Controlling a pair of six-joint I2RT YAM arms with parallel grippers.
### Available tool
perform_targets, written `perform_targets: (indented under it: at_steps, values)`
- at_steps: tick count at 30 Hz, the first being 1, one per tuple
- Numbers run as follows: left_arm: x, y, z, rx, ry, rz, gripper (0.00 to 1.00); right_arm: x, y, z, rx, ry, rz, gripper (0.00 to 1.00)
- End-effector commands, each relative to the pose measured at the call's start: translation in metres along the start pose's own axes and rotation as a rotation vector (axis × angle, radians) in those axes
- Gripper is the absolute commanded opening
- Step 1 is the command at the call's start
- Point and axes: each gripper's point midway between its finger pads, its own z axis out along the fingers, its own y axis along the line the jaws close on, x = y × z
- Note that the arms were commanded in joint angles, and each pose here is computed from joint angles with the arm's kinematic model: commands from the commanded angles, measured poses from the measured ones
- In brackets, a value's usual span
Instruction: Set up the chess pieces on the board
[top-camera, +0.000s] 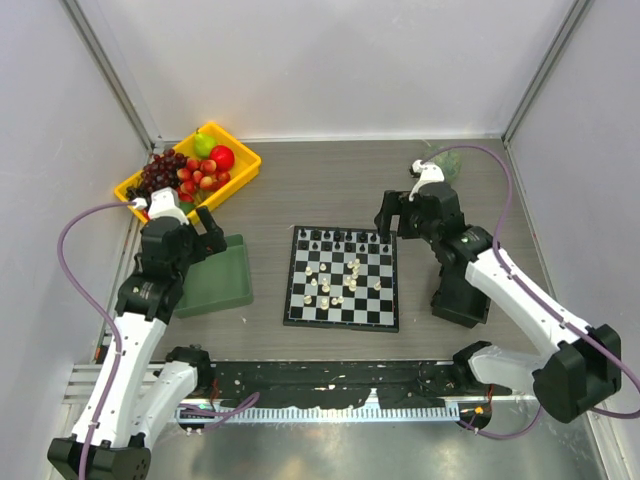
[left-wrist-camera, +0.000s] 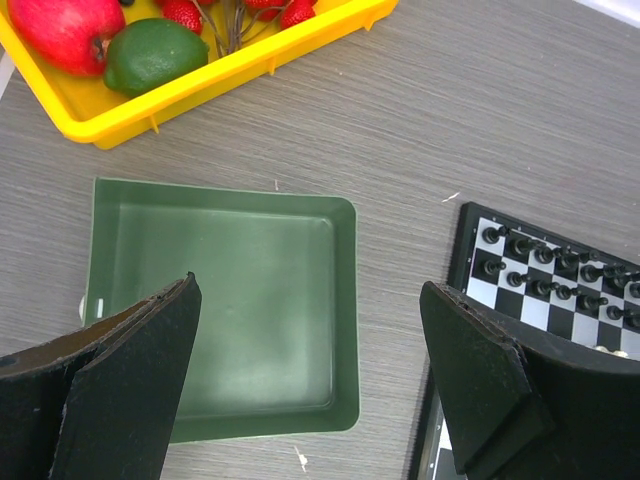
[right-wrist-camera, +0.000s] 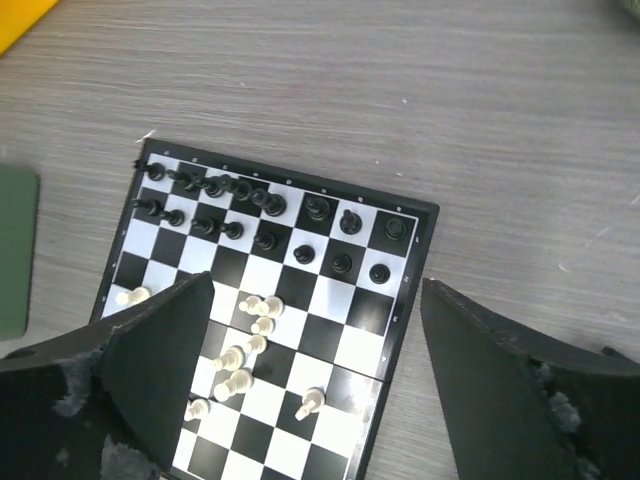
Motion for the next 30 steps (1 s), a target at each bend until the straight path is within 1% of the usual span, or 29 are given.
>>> perform_targets:
  at_steps: [1,2,3,4,6,8,10,12,14,15,17,19,20,21,22,23,24,25,28,30]
  values:
    - [-0.033,-0.014,-0.014,0.061,-0.094,-0.049,0.99,-0.023,0.020,-0.009,-0.102,-0.079,0.042,0.95]
    - [-0.037,-0.016,-0.017,0.068,-0.101,-0.044,0.99,-0.026,0.018,-0.010,-0.081,-0.089,0.120,0.95]
    - [-0.040,-0.016,-0.019,0.067,-0.103,-0.039,0.99,-0.028,0.008,-0.012,-0.023,-0.121,0.165,0.96]
    - [-0.044,-0.016,-0.022,0.065,-0.109,-0.034,0.99,-0.030,0.007,-0.014,-0.023,-0.145,0.202,0.96]
    - [-0.051,-0.017,-0.025,0.066,-0.114,-0.018,0.99,-0.034,0.009,-0.021,-0.063,-0.207,0.221,0.95]
    - [-0.060,-0.018,-0.028,0.058,-0.112,-0.007,0.99,-0.032,0.016,-0.027,-0.121,-0.219,0.214,0.96]
    - [-0.060,-0.018,-0.029,0.046,-0.084,-0.007,0.99,-0.024,0.022,-0.028,-0.154,-0.184,0.192,0.95]
    - [-0.058,-0.017,-0.029,0.033,-0.062,-0.011,0.99,-0.003,0.035,-0.027,-0.231,-0.076,0.152,0.95]
    - [-0.052,-0.011,-0.026,-0.005,-0.040,-0.025,0.99,0.021,0.041,-0.026,-0.266,0.039,0.114,0.95]
    - [-0.047,-0.006,-0.025,-0.030,-0.027,-0.022,0.99,0.035,0.039,-0.023,-0.256,0.098,0.104,0.95]
    - [-0.036,0.007,-0.021,-0.089,-0.003,-0.009,0.99,0.055,0.033,-0.022,-0.211,0.162,0.066,0.96]
    - [-0.023,0.012,-0.018,-0.107,0.023,-0.007,0.99,0.073,0.037,-0.024,-0.198,0.214,0.016,0.96]
    - [-0.016,0.014,-0.016,-0.110,0.032,-0.008,0.99,0.077,0.036,-0.024,-0.178,0.219,0.004,0.96]
    - [-0.011,0.017,-0.015,-0.115,0.031,-0.015,0.99,0.084,0.043,-0.026,-0.191,0.236,-0.017,0.96]
    - [-0.007,0.018,-0.015,-0.112,0.029,-0.021,0.99,0.086,0.046,-0.027,-0.190,0.236,-0.032,1.00]
    - [-0.004,0.018,-0.014,-0.112,0.030,-0.030,0.99,0.090,0.055,-0.030,-0.213,0.242,-0.053,1.00]
    - [-0.005,0.017,-0.016,-0.099,0.019,-0.039,0.99,0.091,0.060,-0.030,-0.219,0.239,-0.064,0.94]
    - [-0.007,0.015,-0.018,-0.085,0.003,-0.044,0.99,0.093,0.069,-0.030,-0.238,0.240,-0.070,0.91]
    - [-0.017,0.013,-0.024,-0.069,-0.041,-0.059,0.99,0.100,0.082,-0.024,-0.261,0.269,-0.072,0.79]
    - [-0.023,0.013,-0.028,-0.065,-0.069,-0.063,0.99,0.097,0.094,-0.021,-0.275,0.275,-0.087,0.74]
